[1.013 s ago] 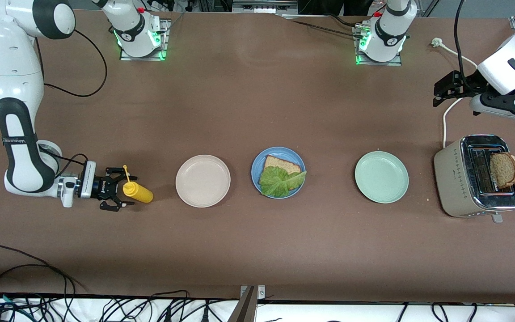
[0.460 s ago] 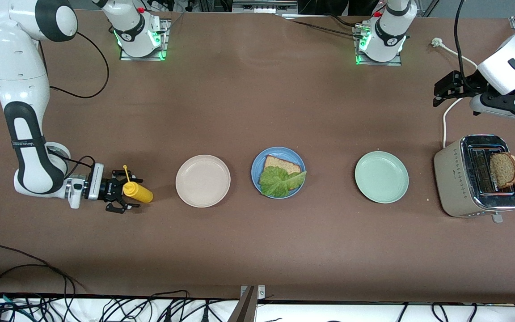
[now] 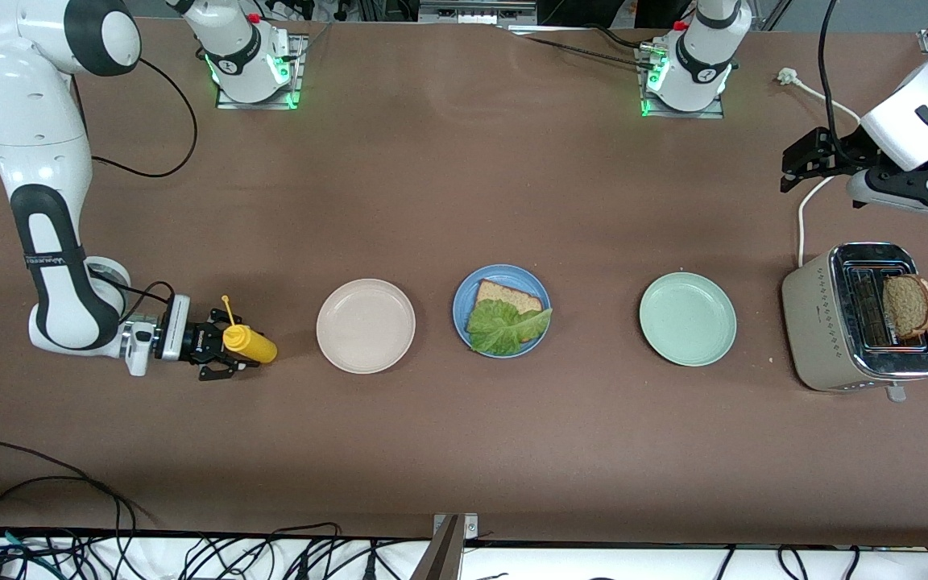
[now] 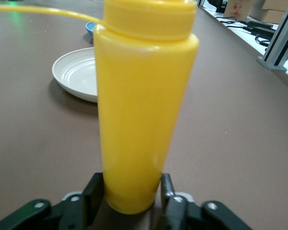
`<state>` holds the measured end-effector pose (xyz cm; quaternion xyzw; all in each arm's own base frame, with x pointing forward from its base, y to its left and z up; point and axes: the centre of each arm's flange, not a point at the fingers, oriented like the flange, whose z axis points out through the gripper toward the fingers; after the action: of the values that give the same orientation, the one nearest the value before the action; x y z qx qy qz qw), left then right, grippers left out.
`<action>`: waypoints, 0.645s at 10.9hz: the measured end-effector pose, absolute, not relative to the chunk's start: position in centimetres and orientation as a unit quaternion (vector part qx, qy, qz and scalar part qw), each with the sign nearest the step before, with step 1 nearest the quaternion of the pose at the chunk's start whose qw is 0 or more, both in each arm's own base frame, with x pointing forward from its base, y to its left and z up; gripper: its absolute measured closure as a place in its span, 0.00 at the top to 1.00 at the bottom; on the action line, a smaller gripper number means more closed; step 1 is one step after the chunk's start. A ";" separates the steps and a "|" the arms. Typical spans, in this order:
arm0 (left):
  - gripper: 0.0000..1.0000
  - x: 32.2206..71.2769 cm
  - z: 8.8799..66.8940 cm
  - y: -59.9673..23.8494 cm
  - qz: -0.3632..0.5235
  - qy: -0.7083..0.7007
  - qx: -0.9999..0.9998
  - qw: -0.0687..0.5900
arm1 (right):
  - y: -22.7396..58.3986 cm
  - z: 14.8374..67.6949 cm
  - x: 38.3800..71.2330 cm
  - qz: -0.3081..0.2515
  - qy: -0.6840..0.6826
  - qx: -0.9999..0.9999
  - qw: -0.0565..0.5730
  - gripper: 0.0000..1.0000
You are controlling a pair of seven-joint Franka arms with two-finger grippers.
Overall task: Make sandwich in blue plate with both arms
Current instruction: 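Lift the yellow bottle upward with the right gripper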
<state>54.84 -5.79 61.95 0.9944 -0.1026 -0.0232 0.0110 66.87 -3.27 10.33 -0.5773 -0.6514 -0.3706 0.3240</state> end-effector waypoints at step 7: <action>1.00 54.8 62.0 -5.8 -0.023 -0.103 0.994 0.011 | -1.1 12.0 68.1 -0.365 -0.674 -0.567 0.304 0.39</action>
<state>54.84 -5.78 61.95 0.9944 -0.1025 -0.0232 0.0110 68.08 -1.09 11.95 -0.5666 -0.6736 -0.3646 0.3039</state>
